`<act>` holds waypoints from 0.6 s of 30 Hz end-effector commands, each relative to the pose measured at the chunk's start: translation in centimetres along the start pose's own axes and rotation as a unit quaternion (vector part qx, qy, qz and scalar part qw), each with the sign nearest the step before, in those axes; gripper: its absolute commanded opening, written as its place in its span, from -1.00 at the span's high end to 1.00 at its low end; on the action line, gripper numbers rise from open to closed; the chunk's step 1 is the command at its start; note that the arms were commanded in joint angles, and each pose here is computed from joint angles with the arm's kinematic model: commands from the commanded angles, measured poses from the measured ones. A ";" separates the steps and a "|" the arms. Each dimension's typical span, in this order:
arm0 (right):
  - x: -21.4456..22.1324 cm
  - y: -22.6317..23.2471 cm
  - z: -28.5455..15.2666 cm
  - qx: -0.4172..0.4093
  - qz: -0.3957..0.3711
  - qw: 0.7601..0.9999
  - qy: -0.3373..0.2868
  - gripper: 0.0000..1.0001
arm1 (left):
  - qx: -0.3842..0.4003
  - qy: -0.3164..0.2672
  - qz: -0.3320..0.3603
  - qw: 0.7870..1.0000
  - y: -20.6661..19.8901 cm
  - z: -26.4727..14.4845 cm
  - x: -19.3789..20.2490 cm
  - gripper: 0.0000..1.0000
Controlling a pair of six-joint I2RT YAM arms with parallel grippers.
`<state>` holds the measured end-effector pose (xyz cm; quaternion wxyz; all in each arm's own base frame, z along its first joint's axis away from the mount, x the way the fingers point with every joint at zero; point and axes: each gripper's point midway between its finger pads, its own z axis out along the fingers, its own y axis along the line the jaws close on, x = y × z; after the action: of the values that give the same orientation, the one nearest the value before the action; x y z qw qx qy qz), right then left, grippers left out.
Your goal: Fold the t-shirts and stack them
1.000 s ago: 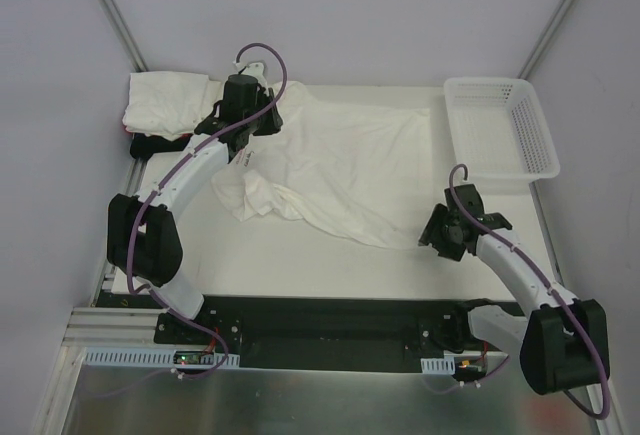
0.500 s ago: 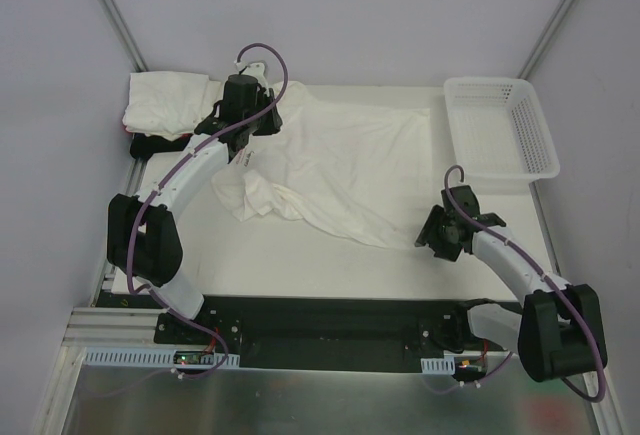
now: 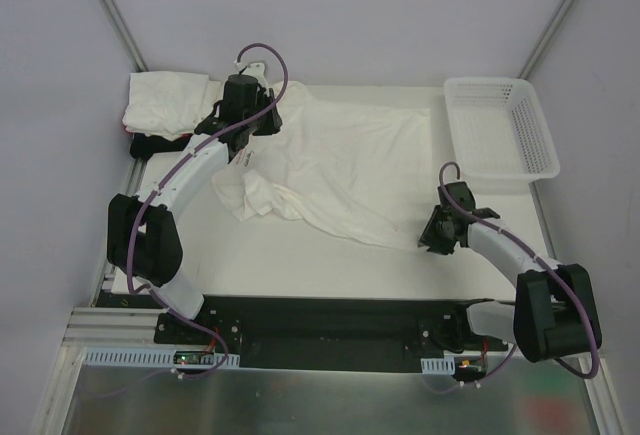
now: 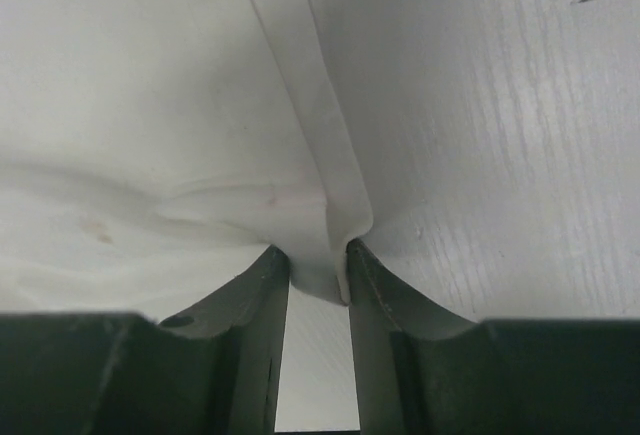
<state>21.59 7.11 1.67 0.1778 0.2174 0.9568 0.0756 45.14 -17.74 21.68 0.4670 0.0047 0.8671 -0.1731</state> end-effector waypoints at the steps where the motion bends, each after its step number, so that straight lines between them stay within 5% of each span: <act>1: -2.4 1.5 -0.1 -0.013 0.000 1.000 -0.025 0.40 | 0.007 -0.024 0.006 1.000 -0.6 -0.8 -1.5 0.57; 18: -10.6 2.9 -0.5 -0.017 0.026 0.997 -0.076 0.62 | 0.011 -0.016 0.005 1.000 -0.7 -0.4 -1.0 0.57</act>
<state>28.42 5.70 4.58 0.2219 0.2443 0.9405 0.0809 45.13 -17.76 21.68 0.4669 0.0048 0.8671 -0.1734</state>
